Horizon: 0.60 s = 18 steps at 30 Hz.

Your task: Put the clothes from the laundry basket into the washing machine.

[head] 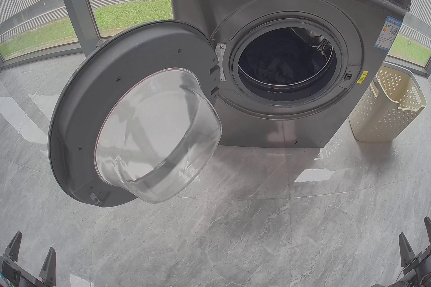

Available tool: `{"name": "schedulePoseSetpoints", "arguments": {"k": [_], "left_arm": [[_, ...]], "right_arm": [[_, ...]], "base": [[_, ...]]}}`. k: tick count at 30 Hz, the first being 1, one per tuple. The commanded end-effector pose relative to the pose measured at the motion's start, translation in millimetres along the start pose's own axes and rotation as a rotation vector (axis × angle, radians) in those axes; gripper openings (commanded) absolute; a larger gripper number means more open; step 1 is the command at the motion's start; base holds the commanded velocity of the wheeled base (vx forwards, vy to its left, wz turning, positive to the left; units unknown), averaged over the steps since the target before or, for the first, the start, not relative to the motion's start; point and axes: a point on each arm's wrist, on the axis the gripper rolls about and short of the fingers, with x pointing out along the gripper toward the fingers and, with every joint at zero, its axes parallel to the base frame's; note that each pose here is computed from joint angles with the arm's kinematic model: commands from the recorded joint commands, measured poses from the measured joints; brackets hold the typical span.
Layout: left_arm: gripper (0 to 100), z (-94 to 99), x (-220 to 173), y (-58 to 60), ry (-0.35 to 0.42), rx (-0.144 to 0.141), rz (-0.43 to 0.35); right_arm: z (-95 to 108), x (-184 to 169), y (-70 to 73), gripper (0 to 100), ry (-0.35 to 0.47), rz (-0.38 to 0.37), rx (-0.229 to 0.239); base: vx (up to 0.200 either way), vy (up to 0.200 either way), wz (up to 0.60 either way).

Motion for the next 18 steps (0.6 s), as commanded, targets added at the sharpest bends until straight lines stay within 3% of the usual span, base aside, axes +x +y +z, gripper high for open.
{"name": "schedulePoseSetpoints", "arguments": {"k": [1, 18], "left_arm": [[100, -4.7, 0.4, 0.1, 0.005, 0.0, 0.001], [100, -4.5, 0.4, 0.1, 0.004, 0.003, -0.001]], "right_arm": [[-5.2, 0.1, 0.0, 100, 0.002, -0.001, 0.0], [-5.2, 0.1, 0.0, 100, 0.002, -0.001, 0.0]], "base": [[0.0, 0.0, 0.0], [0.0, 0.0, 0.0]]}}
